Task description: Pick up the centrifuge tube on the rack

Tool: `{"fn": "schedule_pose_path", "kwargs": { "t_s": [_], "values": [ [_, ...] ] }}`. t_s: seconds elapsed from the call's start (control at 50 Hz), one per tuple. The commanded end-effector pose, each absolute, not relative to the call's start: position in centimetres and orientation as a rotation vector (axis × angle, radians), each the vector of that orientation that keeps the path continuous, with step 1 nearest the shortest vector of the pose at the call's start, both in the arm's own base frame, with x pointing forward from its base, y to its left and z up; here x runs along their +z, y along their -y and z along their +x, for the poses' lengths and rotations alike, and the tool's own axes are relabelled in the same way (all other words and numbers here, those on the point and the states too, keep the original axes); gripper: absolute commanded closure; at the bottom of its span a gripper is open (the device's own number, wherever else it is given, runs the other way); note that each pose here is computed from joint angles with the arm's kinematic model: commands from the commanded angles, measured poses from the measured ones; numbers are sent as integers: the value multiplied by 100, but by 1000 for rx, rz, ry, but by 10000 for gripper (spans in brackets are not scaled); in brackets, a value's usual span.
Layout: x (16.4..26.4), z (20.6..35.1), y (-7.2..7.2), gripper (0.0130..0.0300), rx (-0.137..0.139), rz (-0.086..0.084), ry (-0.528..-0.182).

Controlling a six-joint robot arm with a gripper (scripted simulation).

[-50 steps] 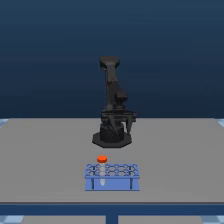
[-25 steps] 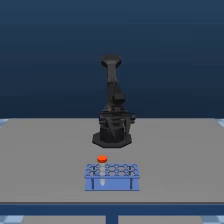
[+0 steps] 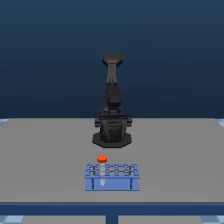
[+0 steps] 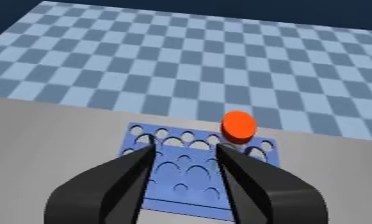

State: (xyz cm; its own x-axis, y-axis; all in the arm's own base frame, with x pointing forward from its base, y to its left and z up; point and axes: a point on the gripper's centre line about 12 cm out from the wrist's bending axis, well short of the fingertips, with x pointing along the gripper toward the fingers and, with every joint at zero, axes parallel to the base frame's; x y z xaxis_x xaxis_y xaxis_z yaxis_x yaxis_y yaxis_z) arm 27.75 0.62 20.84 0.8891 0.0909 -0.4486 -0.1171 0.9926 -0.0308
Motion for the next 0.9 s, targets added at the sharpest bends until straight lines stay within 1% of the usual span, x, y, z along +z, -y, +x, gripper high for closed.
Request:
{"fn": "schedule_pose_path", "kwargs": {
  "t_s": [0.02, 0.04, 0.06, 0.1, 0.12, 0.14, 0.16, 0.2, 0.22, 0.24, 0.26, 0.3, 0.32, 0.34, 0.36, 0.4, 0.42, 0.44, 0.46, 0.5, 0.56, 0.6, 0.66, 0.9],
  "values": [
    [2086, 2857, 2, 130, 93, -49, -465],
    [2086, 2857, 2, 130, 93, -49, -465],
    [2082, 2903, 28, 130, 86, -45, -470],
    [2082, 2903, 28, 130, 86, -45, -470],
    [2077, 2955, 57, 130, 79, -41, -475],
    [2077, 2955, 57, 130, 79, -41, -475],
    [2072, 3010, 89, 130, 71, -37, -480],
    [2072, 3010, 89, 130, 71, -37, -480],
    [2067, 3065, 120, 130, 62, -33, -485],
    [2067, 3065, 120, 130, 62, -33, -485],
    [2063, 3117, 150, 130, 55, -29, -490],
    [2063, 3117, 150, 130, 55, -29, -490],
    [2060, 3165, 177, 130, 47, -25, -494],
    [2060, 3165, 177, 130, 47, -25, -494],
    [2058, 3210, 202, 130, 41, -22, -498],
    [2058, 3210, 202, 130, 41, -22, -498],
    [2056, 3253, 225, 130, 35, -18, -502],
    [2056, 3253, 225, 130, 35, -18, -502],
    [2055, 3293, 248, 130, 29, -15, -506],
    [2055, 3293, 248, 130, 29, -15, -506],
    [2051, 3364, 287, 130, 19, -10, -512],
    [2051, 3364, 287, 130, 19, -10, -512],
    [2047, 3419, 319, 130, 10, -5, -517],
    [2038, 3487, 358, 130, 0, 0, -523]
  ]
}}
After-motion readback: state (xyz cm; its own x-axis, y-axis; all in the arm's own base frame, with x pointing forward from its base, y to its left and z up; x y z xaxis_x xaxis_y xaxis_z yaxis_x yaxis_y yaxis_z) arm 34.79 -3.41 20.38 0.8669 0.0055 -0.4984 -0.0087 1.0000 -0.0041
